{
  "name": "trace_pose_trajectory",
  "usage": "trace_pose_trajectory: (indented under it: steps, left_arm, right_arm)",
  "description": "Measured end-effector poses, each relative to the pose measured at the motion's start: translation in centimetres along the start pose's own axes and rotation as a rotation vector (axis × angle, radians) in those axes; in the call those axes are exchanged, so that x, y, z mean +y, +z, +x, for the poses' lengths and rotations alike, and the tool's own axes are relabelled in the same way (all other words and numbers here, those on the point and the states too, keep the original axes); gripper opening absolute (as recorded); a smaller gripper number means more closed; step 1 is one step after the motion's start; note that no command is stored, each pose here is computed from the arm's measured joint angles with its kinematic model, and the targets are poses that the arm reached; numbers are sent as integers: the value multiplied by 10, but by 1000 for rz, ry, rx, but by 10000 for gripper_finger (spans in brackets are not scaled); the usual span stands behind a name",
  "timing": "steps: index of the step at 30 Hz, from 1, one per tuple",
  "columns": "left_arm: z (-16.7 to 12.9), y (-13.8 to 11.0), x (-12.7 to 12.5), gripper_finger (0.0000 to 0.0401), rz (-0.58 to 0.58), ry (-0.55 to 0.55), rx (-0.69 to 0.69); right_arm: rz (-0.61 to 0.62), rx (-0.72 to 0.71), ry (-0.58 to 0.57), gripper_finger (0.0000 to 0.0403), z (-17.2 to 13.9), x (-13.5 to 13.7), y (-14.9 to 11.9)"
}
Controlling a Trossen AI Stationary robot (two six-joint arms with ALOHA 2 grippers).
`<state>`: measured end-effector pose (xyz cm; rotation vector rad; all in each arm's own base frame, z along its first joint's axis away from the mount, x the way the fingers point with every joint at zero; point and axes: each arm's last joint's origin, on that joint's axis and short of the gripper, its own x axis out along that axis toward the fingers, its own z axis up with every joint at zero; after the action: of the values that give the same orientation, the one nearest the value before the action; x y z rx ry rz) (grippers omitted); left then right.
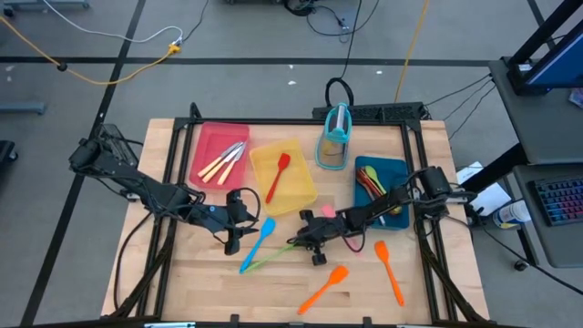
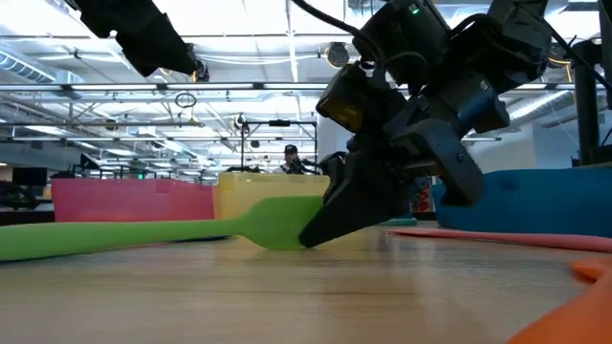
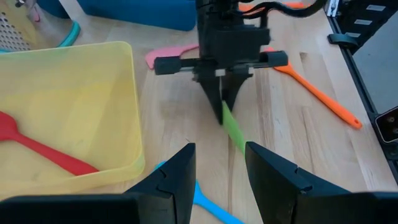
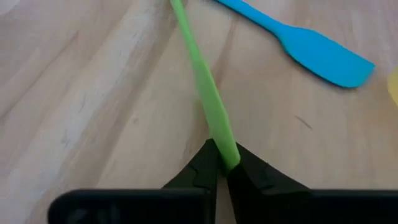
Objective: Pick & Place Kitchen Items
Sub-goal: Put the green spatula into the yellow bin
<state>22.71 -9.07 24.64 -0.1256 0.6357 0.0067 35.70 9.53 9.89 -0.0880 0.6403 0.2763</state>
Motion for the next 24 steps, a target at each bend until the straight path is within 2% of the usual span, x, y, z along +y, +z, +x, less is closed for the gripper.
trace_pose_trajectory:
  steps: [4, 8, 12, 16, 19, 22, 24]
  left_arm:
    - [0, 0, 0, 143, -2, 0, 0]
    - [0, 0, 0, 143, -8, 0, 0]
    - [0, 0, 0, 143, -23, 0, 0]
    - [0, 0, 0, 143, -24, 0, -1]
    - [0, 0, 0, 143, -25, -1, -2]
    - [0, 0, 0, 143, -23, -1, -2]
    - [0, 0, 0, 143, -21, -1, -3]
  right_arm:
    - [-23, -37, 3, 7, -10, 14, 12]
    - [-44, -32, -118, 8, -30, 25, 26]
    - [-25, 32, -263, 8, -56, 34, 33]
    - [2, 41, -479, 8, -86, 40, 40]
    - [-6, -16, -700, 8, -105, 41, 48]
    - [-59, -45, -950, 8, -115, 36, 54]
    - [-59, -60, -1050, 8, -117, 28, 57]
